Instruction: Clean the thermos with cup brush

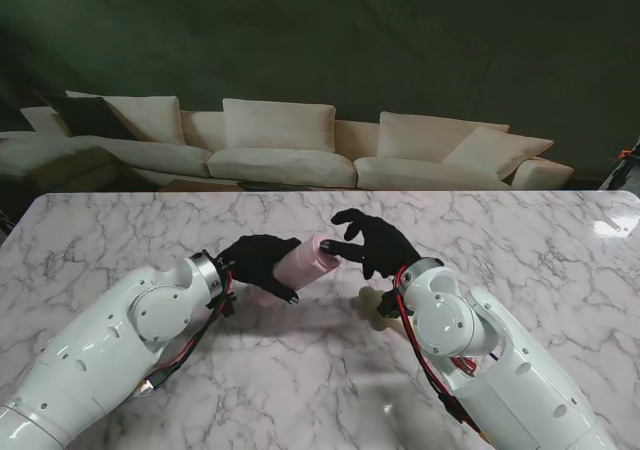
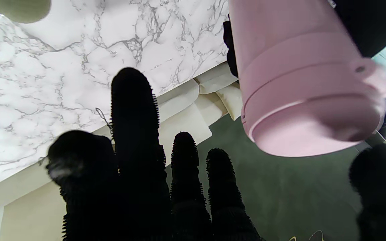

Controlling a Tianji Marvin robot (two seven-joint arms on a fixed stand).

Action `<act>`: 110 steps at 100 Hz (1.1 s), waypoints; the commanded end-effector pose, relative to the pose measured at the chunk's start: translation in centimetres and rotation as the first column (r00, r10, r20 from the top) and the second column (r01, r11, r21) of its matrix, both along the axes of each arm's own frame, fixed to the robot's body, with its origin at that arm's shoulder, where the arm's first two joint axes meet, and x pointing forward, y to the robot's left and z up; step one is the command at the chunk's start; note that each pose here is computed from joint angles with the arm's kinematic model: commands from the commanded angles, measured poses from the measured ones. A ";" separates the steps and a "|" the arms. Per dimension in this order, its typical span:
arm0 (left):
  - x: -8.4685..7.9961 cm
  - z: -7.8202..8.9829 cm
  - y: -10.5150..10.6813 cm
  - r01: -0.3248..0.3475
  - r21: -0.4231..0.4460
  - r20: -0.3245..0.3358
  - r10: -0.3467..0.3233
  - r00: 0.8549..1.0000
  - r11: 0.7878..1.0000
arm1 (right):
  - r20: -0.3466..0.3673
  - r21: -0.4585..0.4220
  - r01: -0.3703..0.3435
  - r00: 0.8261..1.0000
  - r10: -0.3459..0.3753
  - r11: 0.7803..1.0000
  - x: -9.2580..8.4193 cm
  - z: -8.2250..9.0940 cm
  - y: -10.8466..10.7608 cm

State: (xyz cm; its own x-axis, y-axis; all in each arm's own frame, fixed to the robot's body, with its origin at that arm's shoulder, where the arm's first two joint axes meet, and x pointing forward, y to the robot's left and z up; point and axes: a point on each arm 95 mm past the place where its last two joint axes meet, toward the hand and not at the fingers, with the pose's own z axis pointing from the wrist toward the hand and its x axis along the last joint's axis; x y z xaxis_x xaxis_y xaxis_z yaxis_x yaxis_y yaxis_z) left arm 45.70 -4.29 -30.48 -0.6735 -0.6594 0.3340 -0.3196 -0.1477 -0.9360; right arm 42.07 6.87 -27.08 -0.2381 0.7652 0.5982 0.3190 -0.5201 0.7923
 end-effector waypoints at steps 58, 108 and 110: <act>0.3 0.7 0.0 -0.017 -0.009 -0.017 0.017 1.000 1.000 | -0.055 0.171 -0.048 0.997 0.058 0.984 0.2 -2.3 2.3; 0.4 0.8 0.2 -0.018 -0.004 0.008 0.018 1.000 1.000 | 0.026 0.234 -0.218 0.976 0.218 0.948 -0.9 -3.1 2.6; 0.4 0.8 0.2 -0.018 -0.003 0.008 0.018 1.000 1.000 | 0.029 0.239 -0.224 0.974 0.224 0.945 -0.9 -3.1 2.6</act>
